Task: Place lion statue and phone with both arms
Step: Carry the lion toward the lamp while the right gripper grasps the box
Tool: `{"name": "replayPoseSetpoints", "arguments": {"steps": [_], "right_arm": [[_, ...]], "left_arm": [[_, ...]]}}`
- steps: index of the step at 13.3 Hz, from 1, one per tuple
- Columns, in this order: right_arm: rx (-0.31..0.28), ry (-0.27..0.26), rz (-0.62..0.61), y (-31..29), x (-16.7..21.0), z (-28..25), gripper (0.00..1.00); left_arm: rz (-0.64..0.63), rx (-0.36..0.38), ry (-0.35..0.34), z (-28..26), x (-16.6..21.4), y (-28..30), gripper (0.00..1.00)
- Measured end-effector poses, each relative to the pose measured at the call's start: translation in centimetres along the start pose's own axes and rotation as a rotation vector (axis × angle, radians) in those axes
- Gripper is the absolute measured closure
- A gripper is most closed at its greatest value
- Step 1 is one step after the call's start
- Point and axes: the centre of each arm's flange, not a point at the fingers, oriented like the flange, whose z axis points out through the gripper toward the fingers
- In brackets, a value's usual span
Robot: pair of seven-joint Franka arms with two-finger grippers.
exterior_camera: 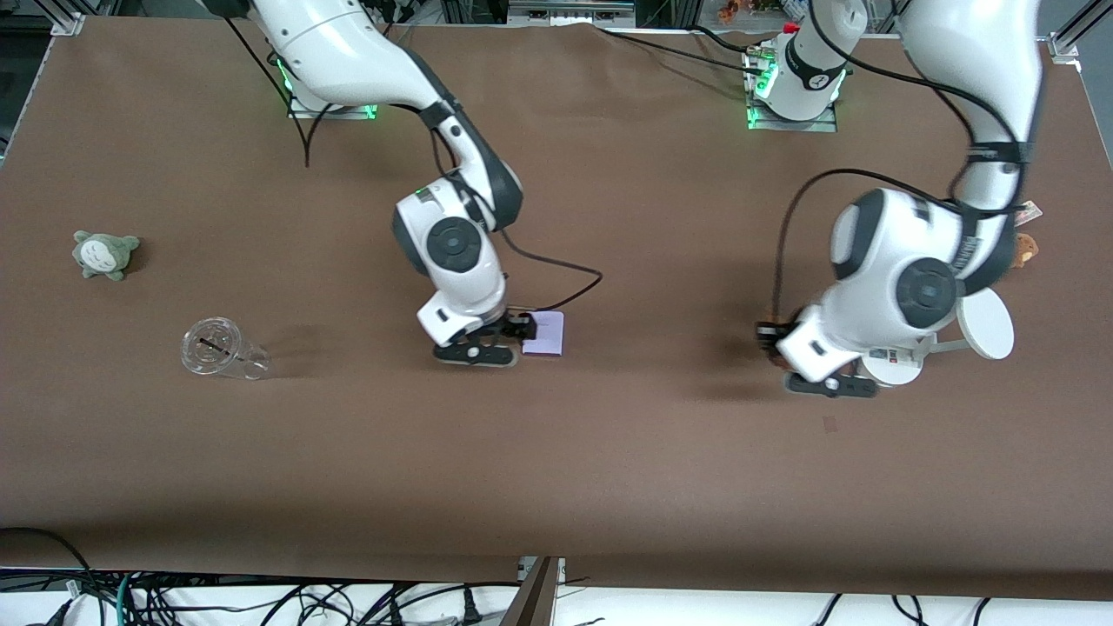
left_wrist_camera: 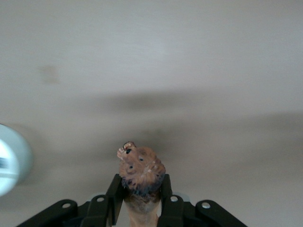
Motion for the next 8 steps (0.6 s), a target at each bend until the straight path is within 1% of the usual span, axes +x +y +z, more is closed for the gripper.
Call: {"name": "replayPoseSetpoints", "arguments": {"steps": [3, 5, 6, 8], "right_arm": [[-0.003, -0.006, -0.007, -3.3, -2.4, 1.8, 0.00], [-0.006, -0.008, -0.008, -3.9, -3.1, 2.7, 0.00], [-0.003, -0.005, -0.008, -4.1, -3.3, 3.0, 0.00], [0.005, 0.003, -0.006, -4.4, -3.5, 3.5, 0.00]], "left_arm": [[0.033, 0.012, -0.036, 2.0, -0.1, -6.2, 0.65], [0.030, 0.004, -0.066, 4.7, -0.4, -8.5, 0.65], [0.031, 0.002, -0.057, 6.3, -0.5, -9.2, 0.65], [0.054, 0.003, -0.015, 9.5, -1.0, -9.8, 0.65]]}}
